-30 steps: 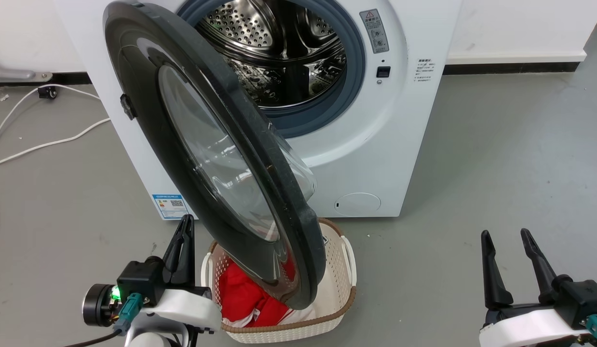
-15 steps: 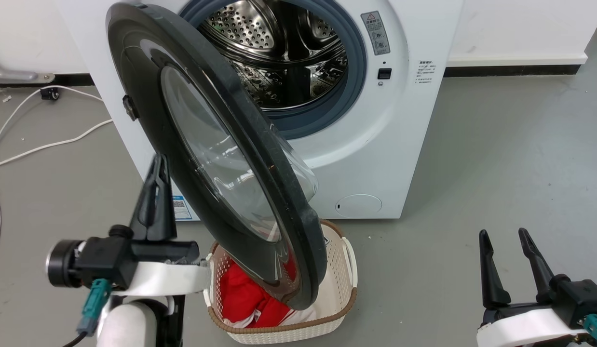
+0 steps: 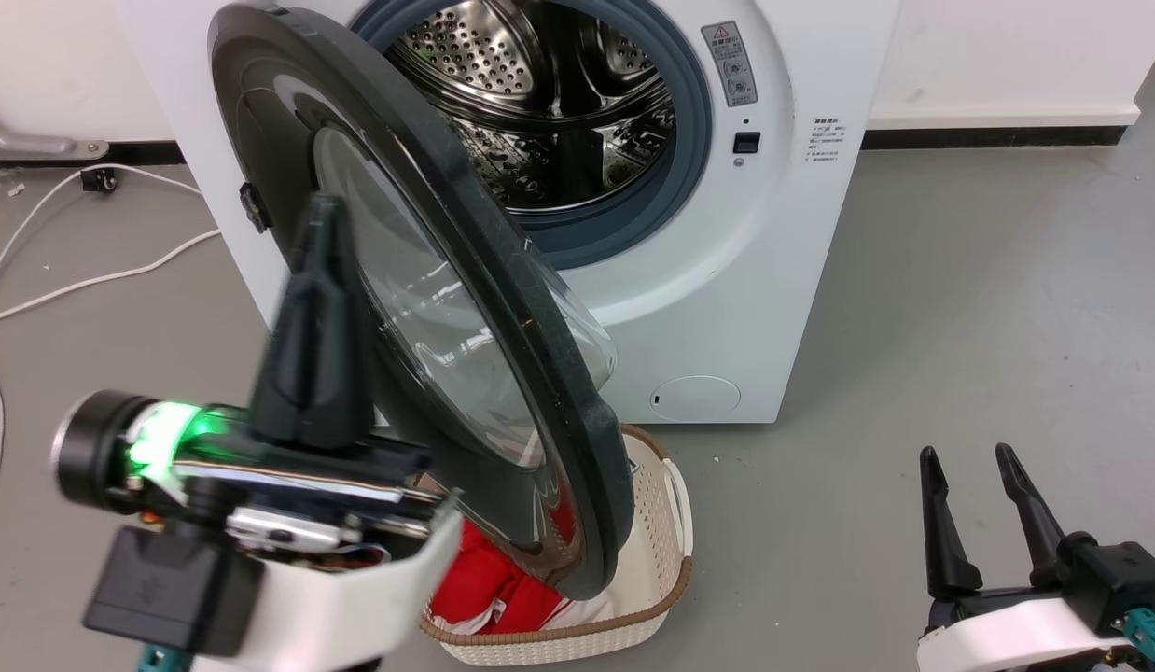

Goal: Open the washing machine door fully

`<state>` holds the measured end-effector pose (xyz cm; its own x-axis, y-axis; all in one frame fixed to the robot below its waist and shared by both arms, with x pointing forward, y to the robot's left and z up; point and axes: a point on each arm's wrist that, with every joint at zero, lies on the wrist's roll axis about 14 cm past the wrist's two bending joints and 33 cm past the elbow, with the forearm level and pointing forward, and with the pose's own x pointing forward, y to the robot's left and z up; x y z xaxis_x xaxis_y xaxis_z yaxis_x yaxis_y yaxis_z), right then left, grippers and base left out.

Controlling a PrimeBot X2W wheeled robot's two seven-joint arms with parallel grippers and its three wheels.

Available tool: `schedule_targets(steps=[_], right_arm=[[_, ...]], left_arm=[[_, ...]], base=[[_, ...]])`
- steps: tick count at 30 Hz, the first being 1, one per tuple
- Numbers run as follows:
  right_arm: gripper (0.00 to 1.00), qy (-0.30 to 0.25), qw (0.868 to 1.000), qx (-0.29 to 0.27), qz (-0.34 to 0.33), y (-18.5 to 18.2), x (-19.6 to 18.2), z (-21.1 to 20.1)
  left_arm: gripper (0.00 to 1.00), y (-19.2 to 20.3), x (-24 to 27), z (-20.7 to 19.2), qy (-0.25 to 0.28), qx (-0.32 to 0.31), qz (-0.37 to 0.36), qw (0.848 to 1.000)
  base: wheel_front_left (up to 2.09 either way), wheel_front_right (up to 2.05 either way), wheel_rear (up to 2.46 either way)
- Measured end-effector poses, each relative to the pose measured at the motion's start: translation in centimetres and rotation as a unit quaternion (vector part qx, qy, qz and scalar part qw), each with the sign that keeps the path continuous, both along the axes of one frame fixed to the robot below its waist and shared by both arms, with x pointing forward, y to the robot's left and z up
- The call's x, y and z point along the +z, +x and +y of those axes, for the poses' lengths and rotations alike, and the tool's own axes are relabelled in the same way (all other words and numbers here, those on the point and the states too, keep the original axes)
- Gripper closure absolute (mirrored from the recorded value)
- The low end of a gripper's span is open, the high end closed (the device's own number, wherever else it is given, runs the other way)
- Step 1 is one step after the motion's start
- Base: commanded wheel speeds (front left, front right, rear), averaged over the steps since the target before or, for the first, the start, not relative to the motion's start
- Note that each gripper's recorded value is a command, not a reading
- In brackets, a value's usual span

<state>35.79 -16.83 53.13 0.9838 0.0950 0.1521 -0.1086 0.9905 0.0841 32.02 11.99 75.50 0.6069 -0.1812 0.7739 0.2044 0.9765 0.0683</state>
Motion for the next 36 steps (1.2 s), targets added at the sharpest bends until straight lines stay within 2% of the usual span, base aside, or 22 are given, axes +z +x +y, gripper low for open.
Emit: schedule_targets(steps=[9,17,21,30,33,36], right_arm=[[0.0,0.002,1.0,-0.003,-0.003,0.1,0.2,-0.2],[0.0,0.002,1.0,-0.002,0.003,0.4,0.0,-0.1],[0.0,0.002,1.0,0.001,0.009,0.7,-0.4,0.0],[0.0,0.002,1.0,0.011,0.022,2.5,-1.2,0.7],[0.0,0.002,1.0,0.011,0.029,2.9,-1.7,0.8],[0.0,0.002,0.999,0.009,0.036,3.2,-2.2,0.6]], left_arm=[[1.0,-1.8,-0.5,-6.2,0.023,-0.119,0.01,0.993],[1.0,-1.9,-5.9,-10.7,0.053,-0.199,0.123,0.971],[1.0,-1.6,-9.8,-12.3,0.066,-0.227,0.198,0.951],[1.0,0.2,-18.4,-13.8,0.086,-0.239,0.327,0.91],[1.0,1.4,-20.0,-13.5,0.083,-0.229,0.347,0.906],[1.0,2.8,-20.6,-13.0,0.079,-0.216,0.349,0.909]], base=[[0.0,0.0,0.0],[0.0,0.0,0.0],[0.0,0.0,0.0],[0.0,0.0,0.0],[0.0,0.0,0.0],[0.0,0.0,0.0]])
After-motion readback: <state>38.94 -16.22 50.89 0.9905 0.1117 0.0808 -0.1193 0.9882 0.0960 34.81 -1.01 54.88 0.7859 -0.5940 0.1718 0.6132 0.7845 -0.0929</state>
